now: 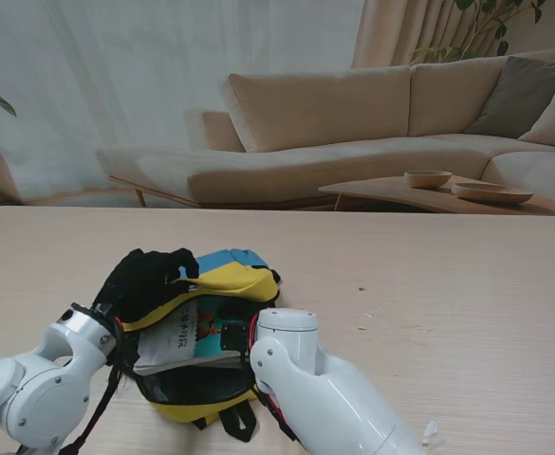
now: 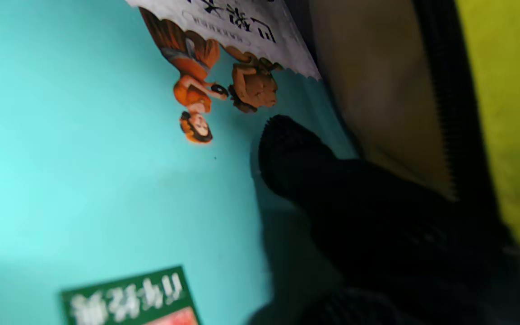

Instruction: Pack books into the school bag then zip close the school bag

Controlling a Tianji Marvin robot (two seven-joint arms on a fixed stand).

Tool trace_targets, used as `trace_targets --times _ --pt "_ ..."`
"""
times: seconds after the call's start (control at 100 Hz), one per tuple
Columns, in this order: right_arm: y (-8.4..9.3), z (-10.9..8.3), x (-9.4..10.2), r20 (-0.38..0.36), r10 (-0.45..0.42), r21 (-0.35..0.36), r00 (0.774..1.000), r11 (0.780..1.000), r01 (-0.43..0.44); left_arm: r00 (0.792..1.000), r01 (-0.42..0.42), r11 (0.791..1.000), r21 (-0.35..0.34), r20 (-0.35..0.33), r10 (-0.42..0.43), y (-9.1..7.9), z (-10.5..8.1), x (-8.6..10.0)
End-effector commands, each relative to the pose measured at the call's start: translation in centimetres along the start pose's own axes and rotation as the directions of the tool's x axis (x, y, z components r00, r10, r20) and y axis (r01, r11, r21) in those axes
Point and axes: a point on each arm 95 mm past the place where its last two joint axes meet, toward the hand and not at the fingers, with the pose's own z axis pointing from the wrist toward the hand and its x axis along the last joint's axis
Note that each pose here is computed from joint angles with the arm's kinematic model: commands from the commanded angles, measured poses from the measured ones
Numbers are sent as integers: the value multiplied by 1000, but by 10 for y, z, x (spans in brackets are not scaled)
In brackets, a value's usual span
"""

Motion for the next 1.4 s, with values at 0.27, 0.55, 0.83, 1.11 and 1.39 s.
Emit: trace_targets --times 0.27,0.55,0.83,1.11,1.39 --pt "-27 8 6 -8 34 -33 999 999 -35 1000 8 1000 -14 -20 -9 1 -2 8" --pt "-38 14 5 -18 20 -64 1000 998 -22 1000 17 1000 -22 -16 -18 4 -3 10" --pt "-43 20 -1 -51 -45 -78 998 996 40 1000 27 1000 -13 -9 -28 5 -6 9" --pt "-37 17 0 -104 -121 -72 987 991 114 999 29 1000 -8 -15 -29 4 -7 9" --pt "-25 6 7 -132 -136 -51 982 990 130 1000 29 1000 -6 -12 -29 3 -5 7"
